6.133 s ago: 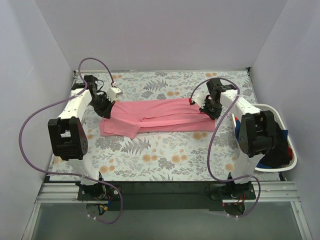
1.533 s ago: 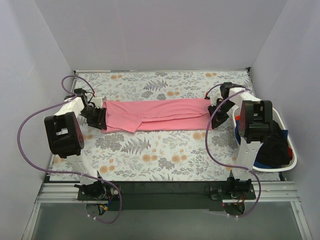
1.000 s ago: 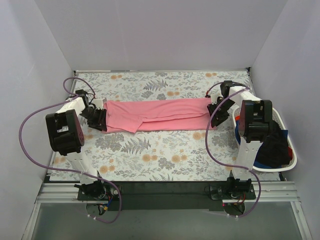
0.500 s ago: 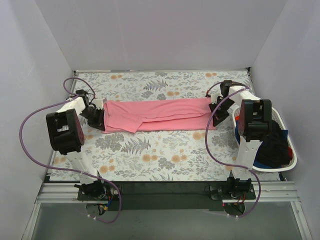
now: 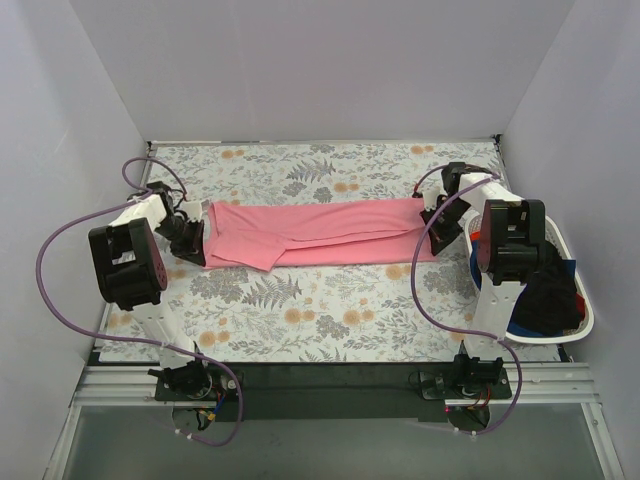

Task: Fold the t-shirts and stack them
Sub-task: Fold the tshirt

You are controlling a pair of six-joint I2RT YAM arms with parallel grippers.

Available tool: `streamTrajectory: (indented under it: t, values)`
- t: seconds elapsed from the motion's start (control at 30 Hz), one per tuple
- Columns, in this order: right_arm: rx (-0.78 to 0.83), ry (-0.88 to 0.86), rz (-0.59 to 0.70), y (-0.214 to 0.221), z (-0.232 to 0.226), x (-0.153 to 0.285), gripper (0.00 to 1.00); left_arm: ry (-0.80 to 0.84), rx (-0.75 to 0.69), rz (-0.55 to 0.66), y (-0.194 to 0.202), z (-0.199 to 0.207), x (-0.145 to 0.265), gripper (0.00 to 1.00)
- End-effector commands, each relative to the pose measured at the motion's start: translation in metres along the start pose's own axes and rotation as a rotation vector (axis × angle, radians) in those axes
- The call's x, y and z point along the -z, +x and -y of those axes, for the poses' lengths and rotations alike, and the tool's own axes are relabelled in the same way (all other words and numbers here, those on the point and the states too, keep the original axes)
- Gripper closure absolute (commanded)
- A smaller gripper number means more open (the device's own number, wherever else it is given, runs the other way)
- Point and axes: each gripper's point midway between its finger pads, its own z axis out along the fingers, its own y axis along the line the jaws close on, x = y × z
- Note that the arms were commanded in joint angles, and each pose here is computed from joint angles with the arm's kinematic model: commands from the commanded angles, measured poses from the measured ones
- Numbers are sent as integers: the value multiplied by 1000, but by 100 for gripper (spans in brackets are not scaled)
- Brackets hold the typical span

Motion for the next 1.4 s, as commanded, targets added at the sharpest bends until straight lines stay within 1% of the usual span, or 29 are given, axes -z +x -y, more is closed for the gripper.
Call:
streamTrajectory:
  t: [0.0, 0.13, 0.27, 0.3, 0.33, 0.37, 0.4, 0.43, 0.5, 0.53, 0.57, 0.63, 0.73, 0.77, 0.83, 0.87, 0.93, 0.97, 1.0, 1.07, 1.1, 1.13, 1.17, 1.2, 1.23, 1.27, 1.3, 1.33, 1.37]
  values:
    - [38, 72, -56, 18, 17, 2, 99, -33, -27, 10, 1, -2, 18, 100]
    - [59, 83, -87, 30, 19, 0, 99, -17, -30, -18, 19, 6, 17, 100]
    - [65, 73, -80, 30, 15, 1, 99, -18, -20, 4, 21, 9, 17, 100]
    - [64, 68, -83, 31, 14, 3, 94, -22, -17, 12, 19, 9, 17, 98]
    - [67, 69, -75, 29, 13, 5, 86, -12, -13, 16, 18, 11, 18, 89]
    - [72, 68, -61, 26, 11, 11, 75, 4, -15, 42, 10, 14, 23, 76]
    - [75, 66, -45, 23, 9, 16, 70, 6, -18, 54, 7, 17, 29, 71]
    - [69, 48, -35, 22, 4, 21, 62, 7, -24, 76, 1, 19, 34, 69]
    - [82, 45, 24, 8, -2, 39, 60, 6, -44, 141, -17, 24, 53, 67]
    - [79, 35, 36, 6, -7, 45, 60, 3, -45, 156, -21, 25, 58, 67]
    - [87, 20, 76, -2, -15, 54, 59, 12, -46, 169, -25, 28, 63, 67]
    - [96, 4, 121, -13, -25, 64, 57, 55, -43, 186, -32, 38, 71, 67]
    - [122, -65, 200, -31, -55, 77, 57, 82, -45, 182, -32, 49, 68, 66]
    - [150, -113, 227, -40, -76, 79, 57, 86, -42, 176, -30, 51, 66, 66]
    - [170, -160, 261, -55, -100, 84, 58, 117, -24, 165, -26, 58, 58, 66]
    - [215, -213, 292, -67, -124, 83, 60, 131, -15, 154, -25, 59, 53, 66]
    - [230, -284, 335, -82, -155, 85, 61, 143, 3, 136, -20, 62, 45, 66]
    - [267, -313, 333, -87, -177, 80, 61, 145, 6, 139, -21, 62, 42, 66]
    - [288, -328, 368, -99, -189, 79, 61, 146, 7, 134, -21, 63, 39, 66]
    - [301, -402, 375, -108, -227, 72, 60, 153, 25, 117, -17, 63, 31, 66]
    - [324, -423, 415, -119, -240, 70, 60, 158, 27, 109, -15, 64, 29, 66]
    - [297, -453, 424, -124, -253, 69, 60, 159, 31, 103, -14, 64, 26, 66]
    - [321, -490, 409, -121, -276, 60, 60, 159, 43, 92, -11, 64, 23, 66]
    - [327, -506, 414, -123, -288, 56, 58, 151, 48, 89, -12, 62, 19, 66]
    - [347, -519, 459, -133, -300, 55, 56, 147, 58, 82, -11, 61, 17, 66]
    - [332, -548, 436, -128, -321, 48, 54, 140, 62, 85, -11, 59, 15, 66]
    - [321, -561, 432, -127, -331, 41, 53, 117, 73, 78, -10, 54, 12, 66]
    - [333, -577, 470, -134, -342, 39, 50, 108, 81, 70, -10, 52, 9, 66]
    - [317, -601, 462, -131, -360, 34, 48, 99, 84, 71, -10, 49, 8, 66]
